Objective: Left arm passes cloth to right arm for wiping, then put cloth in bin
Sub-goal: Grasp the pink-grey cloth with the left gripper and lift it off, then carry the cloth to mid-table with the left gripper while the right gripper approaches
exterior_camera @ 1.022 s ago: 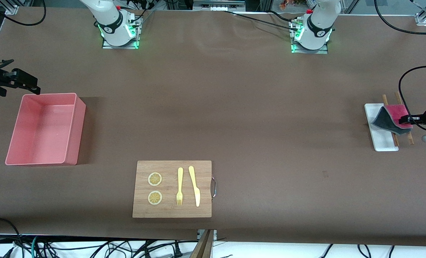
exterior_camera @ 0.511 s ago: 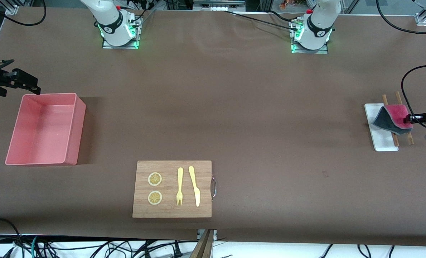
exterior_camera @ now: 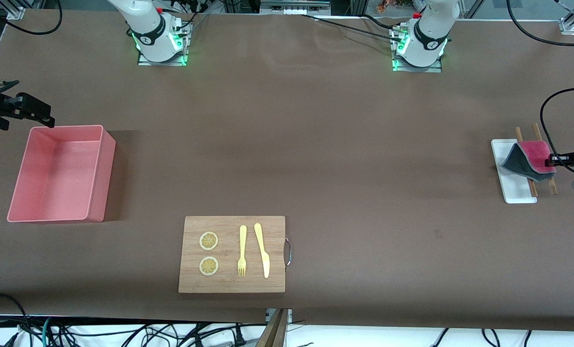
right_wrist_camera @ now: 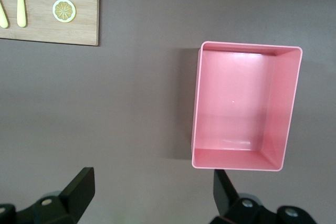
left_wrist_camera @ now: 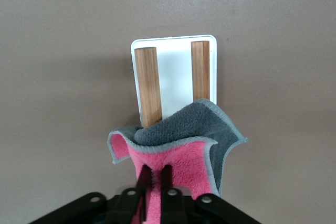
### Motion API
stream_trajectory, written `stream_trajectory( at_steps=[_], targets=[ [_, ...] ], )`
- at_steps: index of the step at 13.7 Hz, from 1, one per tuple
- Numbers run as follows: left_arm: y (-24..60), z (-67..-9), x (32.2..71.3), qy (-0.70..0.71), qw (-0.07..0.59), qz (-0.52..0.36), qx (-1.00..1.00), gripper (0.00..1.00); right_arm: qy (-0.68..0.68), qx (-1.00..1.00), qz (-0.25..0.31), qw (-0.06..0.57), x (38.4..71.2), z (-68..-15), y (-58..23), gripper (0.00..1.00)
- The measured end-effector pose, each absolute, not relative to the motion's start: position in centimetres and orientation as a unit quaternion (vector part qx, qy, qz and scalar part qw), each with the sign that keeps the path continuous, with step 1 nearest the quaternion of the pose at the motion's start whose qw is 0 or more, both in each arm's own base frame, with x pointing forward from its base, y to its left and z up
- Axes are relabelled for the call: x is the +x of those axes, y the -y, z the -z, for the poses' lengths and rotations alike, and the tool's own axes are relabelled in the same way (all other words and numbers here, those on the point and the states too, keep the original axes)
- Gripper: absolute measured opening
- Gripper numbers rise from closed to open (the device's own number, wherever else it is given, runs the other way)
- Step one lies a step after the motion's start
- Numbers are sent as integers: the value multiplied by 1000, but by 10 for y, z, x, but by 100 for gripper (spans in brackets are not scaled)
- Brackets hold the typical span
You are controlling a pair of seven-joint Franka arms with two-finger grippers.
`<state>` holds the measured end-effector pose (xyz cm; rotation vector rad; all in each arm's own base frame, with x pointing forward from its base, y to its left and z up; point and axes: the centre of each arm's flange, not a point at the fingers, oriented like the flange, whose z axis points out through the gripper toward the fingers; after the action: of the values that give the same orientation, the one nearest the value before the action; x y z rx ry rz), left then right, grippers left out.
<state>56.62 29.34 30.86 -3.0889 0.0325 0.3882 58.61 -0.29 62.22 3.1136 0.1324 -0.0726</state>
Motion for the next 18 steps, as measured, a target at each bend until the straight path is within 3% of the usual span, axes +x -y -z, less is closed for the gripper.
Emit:
stream_trajectory(
  at_steps=[3,10,14,18],
  targets=[
    [-293,-309,566,-11,14,-124,-992,2,-42,999,23,12,586,-622,3,100],
    [-304,-320,567,-25,16,-113,-993,2,-43,998,35,11,592,-608,3,100],
    [-291,-376,582,-44,26,-87,-995,2,-43,998,38,11,600,-596,3,100],
    [-225,-463,610,-92,14,-87,-992,2,-42,999,25,11,616,-579,5,100]
  ],
)
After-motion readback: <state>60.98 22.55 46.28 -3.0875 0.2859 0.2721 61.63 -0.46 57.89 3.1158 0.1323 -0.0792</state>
